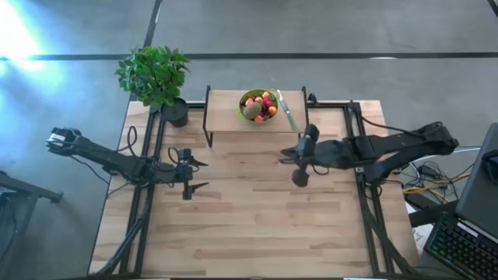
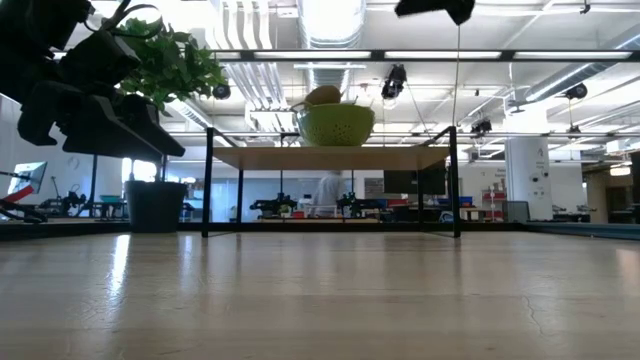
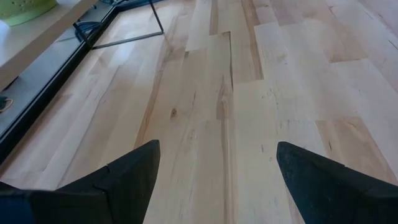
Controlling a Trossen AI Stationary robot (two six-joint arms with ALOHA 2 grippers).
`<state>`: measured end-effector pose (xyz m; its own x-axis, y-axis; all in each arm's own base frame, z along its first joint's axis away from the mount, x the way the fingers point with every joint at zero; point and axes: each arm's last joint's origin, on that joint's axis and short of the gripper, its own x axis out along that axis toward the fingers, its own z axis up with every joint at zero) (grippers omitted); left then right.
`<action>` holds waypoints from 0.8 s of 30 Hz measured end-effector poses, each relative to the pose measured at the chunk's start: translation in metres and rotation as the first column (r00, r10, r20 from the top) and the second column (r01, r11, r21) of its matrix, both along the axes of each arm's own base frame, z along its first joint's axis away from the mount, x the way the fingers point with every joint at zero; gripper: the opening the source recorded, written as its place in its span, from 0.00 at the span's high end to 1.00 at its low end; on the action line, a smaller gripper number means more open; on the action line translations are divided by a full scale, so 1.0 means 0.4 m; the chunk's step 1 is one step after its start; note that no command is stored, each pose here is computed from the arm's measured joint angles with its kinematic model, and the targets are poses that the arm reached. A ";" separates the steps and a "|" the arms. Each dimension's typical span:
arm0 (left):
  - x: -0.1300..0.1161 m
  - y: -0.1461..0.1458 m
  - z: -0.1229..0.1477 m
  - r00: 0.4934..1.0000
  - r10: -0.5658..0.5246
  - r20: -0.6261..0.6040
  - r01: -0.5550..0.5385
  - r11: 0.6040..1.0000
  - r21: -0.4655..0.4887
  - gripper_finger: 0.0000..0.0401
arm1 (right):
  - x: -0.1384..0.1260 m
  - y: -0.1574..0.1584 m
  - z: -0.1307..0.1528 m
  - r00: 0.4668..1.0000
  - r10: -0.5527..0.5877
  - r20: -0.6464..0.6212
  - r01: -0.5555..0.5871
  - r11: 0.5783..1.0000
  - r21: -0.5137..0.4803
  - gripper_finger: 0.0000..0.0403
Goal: Pick & Place Fruit
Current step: Return to Home Position
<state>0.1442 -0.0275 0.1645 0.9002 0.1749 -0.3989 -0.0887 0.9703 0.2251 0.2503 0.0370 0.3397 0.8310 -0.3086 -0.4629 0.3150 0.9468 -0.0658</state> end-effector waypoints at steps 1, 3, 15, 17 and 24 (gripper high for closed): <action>0.000 0.000 0.000 1.000 0.000 0.000 0.000 1.000 0.000 0.18 | -0.006 0.001 -0.003 0.998 0.059 0.016 -0.059 0.998 -0.001 0.98; 0.000 0.000 0.000 1.000 0.000 0.000 0.000 1.000 0.000 0.18 | -0.023 -0.001 -0.015 0.985 0.169 0.023 -0.169 0.986 0.011 0.98; 0.000 0.000 0.000 1.000 0.000 0.001 0.000 1.000 0.000 0.18 | -0.125 -0.033 -0.037 0.990 0.087 0.109 -0.091 0.995 0.029 0.98; 0.000 0.000 0.000 1.000 0.000 0.002 0.000 1.000 0.000 0.18 | -0.142 -0.039 -0.032 0.987 0.071 0.147 -0.071 0.997 -0.009 0.98; 0.000 0.000 0.000 1.000 0.000 0.002 0.000 1.000 0.000 0.18 | -0.246 -0.065 -0.079 0.957 -0.015 0.289 0.039 0.996 -0.077 0.98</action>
<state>0.1443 -0.0275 0.1647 0.9009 0.1748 -0.3974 -0.0892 0.9704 0.2245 0.1521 0.0110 0.3081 0.9160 -0.3594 -0.1781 0.3573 0.9329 -0.0450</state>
